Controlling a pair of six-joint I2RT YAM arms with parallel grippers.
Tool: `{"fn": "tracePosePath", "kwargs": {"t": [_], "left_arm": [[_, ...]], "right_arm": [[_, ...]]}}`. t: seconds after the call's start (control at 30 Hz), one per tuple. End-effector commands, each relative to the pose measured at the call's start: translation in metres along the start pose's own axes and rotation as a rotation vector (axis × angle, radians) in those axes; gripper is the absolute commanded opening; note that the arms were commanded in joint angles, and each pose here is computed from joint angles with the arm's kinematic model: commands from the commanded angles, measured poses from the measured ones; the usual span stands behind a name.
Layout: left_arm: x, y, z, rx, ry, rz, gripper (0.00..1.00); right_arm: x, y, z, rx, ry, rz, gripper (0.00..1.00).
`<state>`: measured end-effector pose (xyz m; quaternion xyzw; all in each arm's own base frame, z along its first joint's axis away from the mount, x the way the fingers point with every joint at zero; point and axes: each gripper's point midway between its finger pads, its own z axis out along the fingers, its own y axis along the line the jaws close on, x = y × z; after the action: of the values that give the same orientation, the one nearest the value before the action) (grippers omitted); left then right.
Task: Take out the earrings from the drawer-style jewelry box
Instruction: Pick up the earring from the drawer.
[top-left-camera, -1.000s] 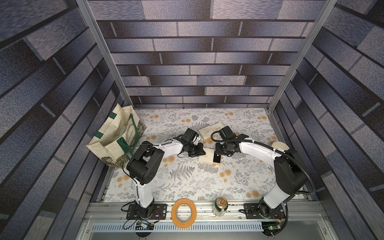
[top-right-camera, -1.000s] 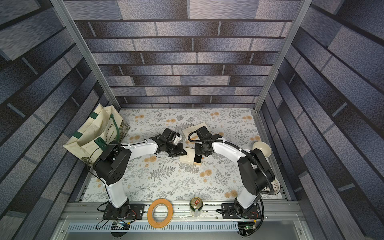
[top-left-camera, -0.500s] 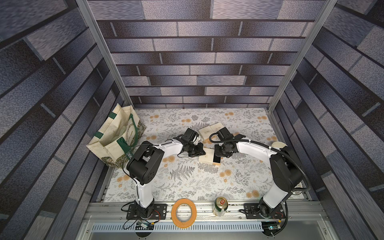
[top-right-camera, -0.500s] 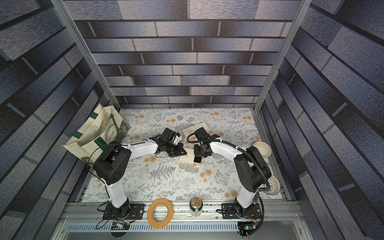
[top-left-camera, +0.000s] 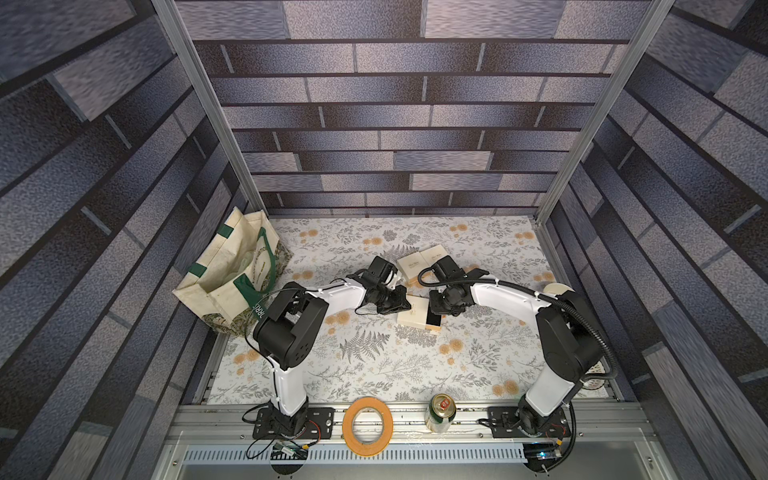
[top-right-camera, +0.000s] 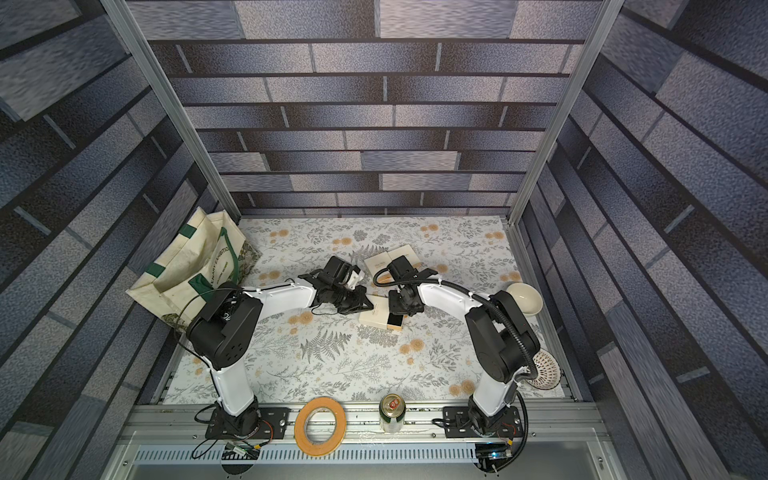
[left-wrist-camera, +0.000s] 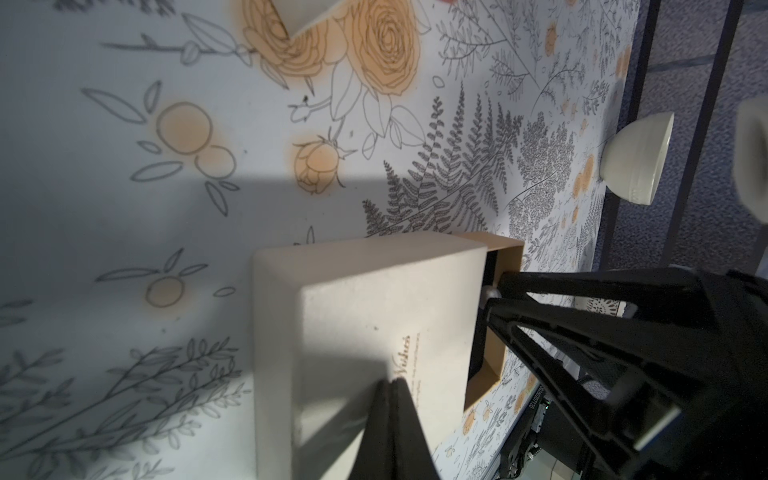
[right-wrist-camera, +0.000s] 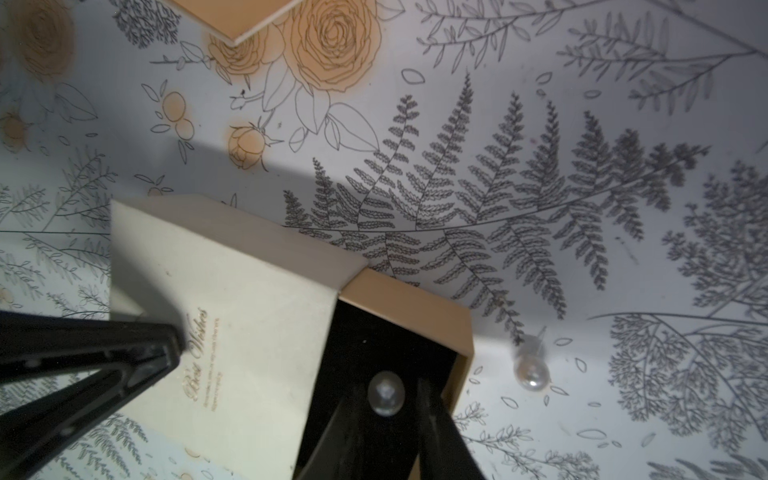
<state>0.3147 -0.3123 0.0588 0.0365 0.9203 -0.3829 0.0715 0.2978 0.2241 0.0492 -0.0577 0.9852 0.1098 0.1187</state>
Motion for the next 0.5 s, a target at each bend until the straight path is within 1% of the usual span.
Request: {"fn": "tracePosePath", "kwargs": {"t": [0.0, 0.47], "left_arm": [[0.0199, 0.0446, 0.0147, -0.148, 0.054, -0.063, 0.00], [0.0201, 0.0461, 0.0148, -0.150, 0.054, -0.065, 0.00]], "right_arm": [[-0.0004, 0.0008, 0.0017, 0.021, 0.013, 0.002, 0.25], [-0.0009, 0.0010, 0.0051, 0.021, 0.015, -0.001, 0.22]]}}
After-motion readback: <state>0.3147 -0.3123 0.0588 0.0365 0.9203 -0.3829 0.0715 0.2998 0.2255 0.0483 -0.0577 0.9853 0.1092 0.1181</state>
